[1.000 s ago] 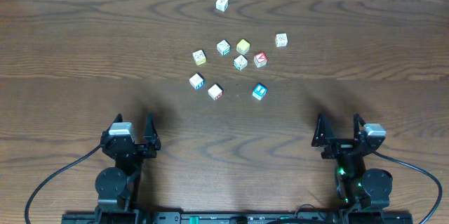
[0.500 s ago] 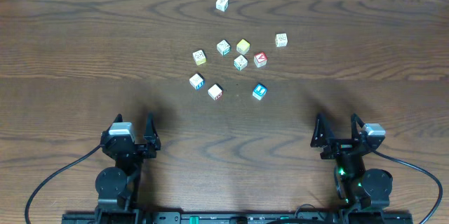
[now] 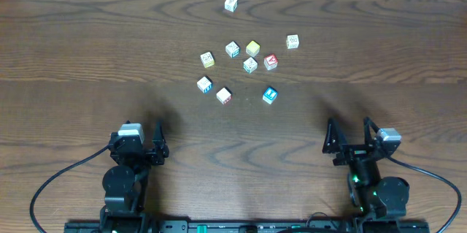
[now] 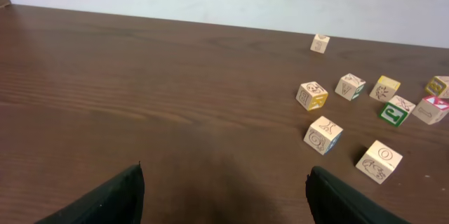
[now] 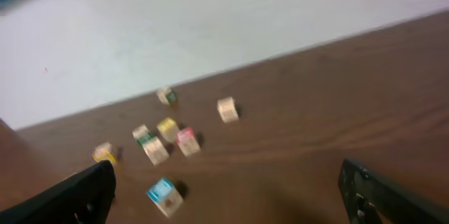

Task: Lift 4 blocks
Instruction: 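Swing the right gripper forward toward the white block at top right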

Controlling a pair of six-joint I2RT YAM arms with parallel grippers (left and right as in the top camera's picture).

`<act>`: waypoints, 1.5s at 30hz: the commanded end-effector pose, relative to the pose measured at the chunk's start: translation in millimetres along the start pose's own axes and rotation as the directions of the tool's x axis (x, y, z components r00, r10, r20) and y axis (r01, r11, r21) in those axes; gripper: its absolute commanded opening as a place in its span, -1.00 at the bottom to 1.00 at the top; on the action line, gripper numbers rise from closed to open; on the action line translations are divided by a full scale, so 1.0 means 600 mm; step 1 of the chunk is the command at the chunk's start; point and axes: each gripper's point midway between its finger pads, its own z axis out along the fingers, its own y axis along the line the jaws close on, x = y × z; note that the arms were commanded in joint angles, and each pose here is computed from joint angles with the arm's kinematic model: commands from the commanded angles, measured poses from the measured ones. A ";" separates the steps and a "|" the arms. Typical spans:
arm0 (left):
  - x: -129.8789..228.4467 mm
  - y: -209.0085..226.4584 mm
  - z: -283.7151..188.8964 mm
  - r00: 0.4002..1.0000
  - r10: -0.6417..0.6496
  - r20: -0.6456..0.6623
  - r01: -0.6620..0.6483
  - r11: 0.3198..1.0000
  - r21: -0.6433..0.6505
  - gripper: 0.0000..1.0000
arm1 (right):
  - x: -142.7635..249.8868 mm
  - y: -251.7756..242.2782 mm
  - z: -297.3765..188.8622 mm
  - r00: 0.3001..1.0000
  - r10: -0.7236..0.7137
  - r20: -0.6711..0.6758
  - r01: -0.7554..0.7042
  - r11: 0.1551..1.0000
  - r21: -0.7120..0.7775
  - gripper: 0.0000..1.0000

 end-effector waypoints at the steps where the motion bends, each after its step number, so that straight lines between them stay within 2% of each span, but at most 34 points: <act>1: 0.028 0.005 0.002 0.999 0.012 -0.051 -0.013 1.000 -0.012 0.49 | -0.014 0.036 -0.002 1.000 0.001 0.023 0.002 0.993 -0.116 0.99; 4: 0.028 0.005 0.002 0.999 0.012 -0.051 -0.013 1.000 -0.012 0.49 | -0.018 0.053 -0.005 0.999 -0.014 0.030 0.019 0.985 -0.172 0.99; 16: 0.028 0.005 0.002 0.999 0.012 -0.051 -0.013 1.000 -0.012 0.49 | -0.031 0.058 0.020 0.998 -0.062 -0.022 0.058 0.985 -0.161 0.99; 24: 0.029 0.005 0.002 0.999 0.012 -0.052 -0.013 1.000 -0.012 0.49 | -0.042 0.083 0.098 0.965 -0.143 -0.219 0.093 0.970 -0.223 0.99; 31: 0.030 0.005 0.002 0.998 0.012 -0.056 -0.013 1.000 -0.013 0.49 | -0.033 0.114 0.191 0.900 -0.115 -0.421 -0.030 0.946 -0.324 0.98; 35: 0.030 0.005 0.002 0.998 0.012 -0.056 -0.013 1.000 -0.013 0.48 | -0.014 0.104 0.211 0.804 -0.044 -0.593 -0.121 0.964 -0.236 0.98; 38: 0.030 0.005 0.002 0.998 0.012 -0.056 -0.013 1.000 -0.013 0.49 | -0.007 0.080 0.209 0.734 -0.027 -0.678 -0.087 0.987 -0.134 0.98; 42: 0.030 0.005 0.002 0.998 0.012 -0.056 -0.013 1.000 -0.013 0.49 | -0.005 0.042 0.203 0.716 -0.009 -0.698 -0.005 1.000 -0.019 0.98; 45: 0.030 0.005 0.002 0.998 0.012 -0.056 -0.013 1.000 -0.013 0.49 | 0.009 0.035 0.197 0.699 0.001 -0.716 -0.003 1.000 -0.001 0.98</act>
